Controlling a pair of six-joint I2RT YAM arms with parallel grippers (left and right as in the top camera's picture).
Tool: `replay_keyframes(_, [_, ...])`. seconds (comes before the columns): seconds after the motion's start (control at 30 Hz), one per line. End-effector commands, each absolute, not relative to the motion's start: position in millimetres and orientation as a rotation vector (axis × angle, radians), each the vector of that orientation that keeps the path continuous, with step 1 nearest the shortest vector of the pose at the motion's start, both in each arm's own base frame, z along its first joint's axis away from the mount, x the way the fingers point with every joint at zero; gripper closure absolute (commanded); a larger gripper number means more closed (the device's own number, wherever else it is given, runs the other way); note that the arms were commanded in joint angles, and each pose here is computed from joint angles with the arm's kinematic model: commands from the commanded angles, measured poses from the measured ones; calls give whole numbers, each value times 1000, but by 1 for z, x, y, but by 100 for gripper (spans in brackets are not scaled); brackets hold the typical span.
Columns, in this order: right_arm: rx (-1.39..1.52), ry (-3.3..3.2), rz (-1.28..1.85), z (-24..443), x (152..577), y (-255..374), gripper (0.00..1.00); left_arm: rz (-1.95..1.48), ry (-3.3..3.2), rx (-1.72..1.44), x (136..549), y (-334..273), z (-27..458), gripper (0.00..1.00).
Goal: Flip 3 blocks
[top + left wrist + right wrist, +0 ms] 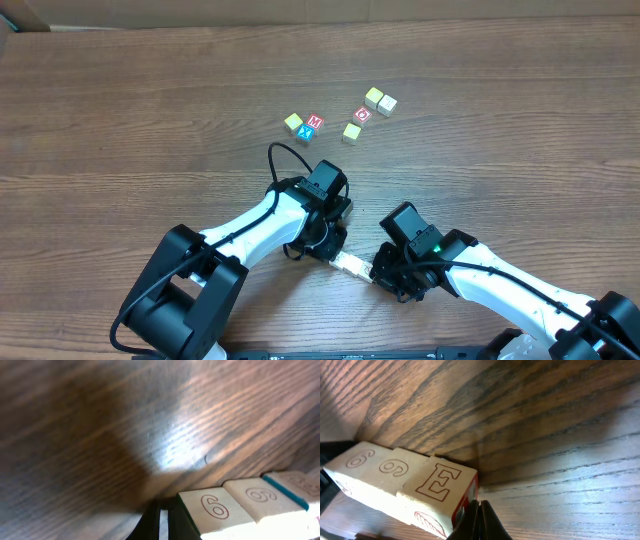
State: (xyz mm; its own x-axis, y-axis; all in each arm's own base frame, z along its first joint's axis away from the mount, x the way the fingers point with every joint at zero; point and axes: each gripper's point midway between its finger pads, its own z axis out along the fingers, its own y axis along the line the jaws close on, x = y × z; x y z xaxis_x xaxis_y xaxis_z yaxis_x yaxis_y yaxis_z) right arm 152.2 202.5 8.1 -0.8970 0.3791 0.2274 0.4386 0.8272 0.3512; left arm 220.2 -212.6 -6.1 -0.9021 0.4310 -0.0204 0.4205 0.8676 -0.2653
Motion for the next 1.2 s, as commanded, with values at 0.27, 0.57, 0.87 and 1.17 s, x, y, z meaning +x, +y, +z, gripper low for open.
replay_keyframes(0.27, [-655,-2815,-644,12,143,221,96,205,-2996,-695,217,-188,-36,96])
replay_keyframes(0.57, [-672,-2815,-628,11,140,224,96,219,-3010,-726,221,-191,-36,96])
replay_keyframes(0.87, [-696,-2783,-534,-6,133,219,96,227,-3018,-728,224,-193,-35,96])
replay_keyframes(1.17, [-692,-2789,-561,-5,136,222,96,231,-3023,-730,225,-194,-34,96])
